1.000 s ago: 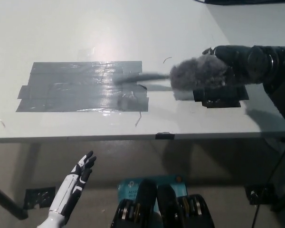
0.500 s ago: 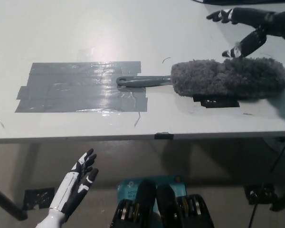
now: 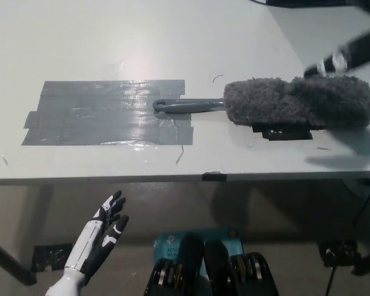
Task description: A person hands a grey duster to the robot and the robot grabs it with its right hand and places it on the black marked spot infron tof it on the desk
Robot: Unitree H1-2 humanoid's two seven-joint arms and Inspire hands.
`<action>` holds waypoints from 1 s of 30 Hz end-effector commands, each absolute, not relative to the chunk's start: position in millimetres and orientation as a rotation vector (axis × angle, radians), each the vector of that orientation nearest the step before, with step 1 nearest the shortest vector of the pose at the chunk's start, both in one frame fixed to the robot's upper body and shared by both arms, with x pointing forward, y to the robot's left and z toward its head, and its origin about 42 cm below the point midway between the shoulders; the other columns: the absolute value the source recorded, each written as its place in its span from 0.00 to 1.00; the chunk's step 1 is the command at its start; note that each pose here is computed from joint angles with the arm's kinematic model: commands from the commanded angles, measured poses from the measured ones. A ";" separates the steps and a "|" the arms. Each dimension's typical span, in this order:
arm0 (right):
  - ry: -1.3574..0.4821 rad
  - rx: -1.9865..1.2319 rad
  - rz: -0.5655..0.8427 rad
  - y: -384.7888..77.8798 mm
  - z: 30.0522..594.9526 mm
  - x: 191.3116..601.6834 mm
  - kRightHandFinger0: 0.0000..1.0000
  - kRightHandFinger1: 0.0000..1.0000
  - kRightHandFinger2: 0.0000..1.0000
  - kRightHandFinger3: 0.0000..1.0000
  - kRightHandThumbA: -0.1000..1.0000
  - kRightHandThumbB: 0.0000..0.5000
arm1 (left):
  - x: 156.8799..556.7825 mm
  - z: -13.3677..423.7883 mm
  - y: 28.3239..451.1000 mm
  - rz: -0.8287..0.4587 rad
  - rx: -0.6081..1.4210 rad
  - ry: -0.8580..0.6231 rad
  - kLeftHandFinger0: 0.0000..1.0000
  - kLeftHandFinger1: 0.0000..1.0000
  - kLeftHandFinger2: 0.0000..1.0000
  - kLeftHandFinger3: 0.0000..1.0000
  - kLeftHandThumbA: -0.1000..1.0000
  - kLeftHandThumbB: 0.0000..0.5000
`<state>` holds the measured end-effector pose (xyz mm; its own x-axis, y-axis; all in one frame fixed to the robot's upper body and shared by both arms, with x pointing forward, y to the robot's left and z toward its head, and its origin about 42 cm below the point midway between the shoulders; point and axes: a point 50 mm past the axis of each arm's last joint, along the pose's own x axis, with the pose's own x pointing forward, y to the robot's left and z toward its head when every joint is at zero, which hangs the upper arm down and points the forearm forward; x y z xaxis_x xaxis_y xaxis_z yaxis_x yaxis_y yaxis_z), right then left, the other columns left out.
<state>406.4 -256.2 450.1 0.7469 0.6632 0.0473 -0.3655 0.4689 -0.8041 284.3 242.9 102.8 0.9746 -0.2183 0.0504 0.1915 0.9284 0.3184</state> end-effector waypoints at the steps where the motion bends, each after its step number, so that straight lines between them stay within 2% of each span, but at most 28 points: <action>1: -0.721 -0.636 0.469 -263.9 405.6 260.5 1.00 1.00 1.00 1.00 1.00 0.75 | 284.4 109.6 241.5 -0.244 0.321 -0.120 1.00 1.00 1.00 1.00 0.92 0.39; 6: -0.582 -0.441 0.336 -259.1 313.4 245.7 1.00 1.00 1.00 1.00 1.00 0.74 | 274.4 96.9 240.2 -0.239 0.318 -0.103 1.00 1.00 1.00 1.00 0.96 0.33; 7: -0.557 -0.417 0.280 -254.7 285.1 245.0 1.00 1.00 1.00 1.00 1.00 0.71 | 270.2 93.7 240.1 -0.237 0.310 -0.094 1.00 1.00 1.00 1.00 0.96 0.34; 10: -0.495 -0.304 0.230 -244.5 234.0 245.1 1.00 1.00 1.00 1.00 1.00 0.67 | 262.3 89.3 240.3 -0.236 0.302 -0.079 1.00 1.00 1.00 1.00 0.96 0.34; 11: -0.451 -0.264 0.214 -242.1 216.9 245.0 1.00 1.00 1.00 1.00 1.00 0.70 | 259.6 86.9 239.7 -0.236 0.302 -0.078 1.00 1.00 1.00 1.00 0.96 0.34; 17: -0.294 -0.209 0.165 -234.9 138.4 247.9 1.00 1.00 1.00 1.00 1.00 0.55 | 240.1 75.0 238.6 -0.235 0.276 -0.040 1.00 1.00 1.00 1.00 0.95 0.37; 19: -0.250 -0.238 0.165 -235.1 124.9 252.2 1.00 1.00 1.00 1.00 1.00 0.52 | 241.0 75.5 238.7 -0.225 0.284 -0.048 1.00 1.00 1.00 1.00 0.95 0.36; 21: -0.221 -0.277 0.165 -237.9 118.8 257.7 1.00 1.00 1.00 1.00 1.00 0.60 | 244.0 77.6 238.9 -0.219 0.296 -0.055 1.00 1.00 1.00 1.00 0.97 0.37; 22: -0.222 -0.282 0.164 -238.1 119.0 260.2 1.00 1.00 1.00 1.00 1.00 0.60 | 244.9 77.9 239.2 -0.217 0.295 -0.056 1.00 1.00 1.00 1.00 0.97 0.37; 30: -0.209 -0.322 0.147 -241.3 112.0 259.1 1.00 1.00 1.00 1.00 1.00 0.53 | 238.9 72.9 240.4 -0.214 0.270 -0.031 1.00 1.00 1.00 1.00 0.94 0.36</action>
<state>260.4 -233.7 105.6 0.9338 0.3450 -0.0948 -0.3573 0.9128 -0.1978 248.2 245.8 72.5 0.9794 -0.1946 -0.0545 0.2020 0.9364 0.2870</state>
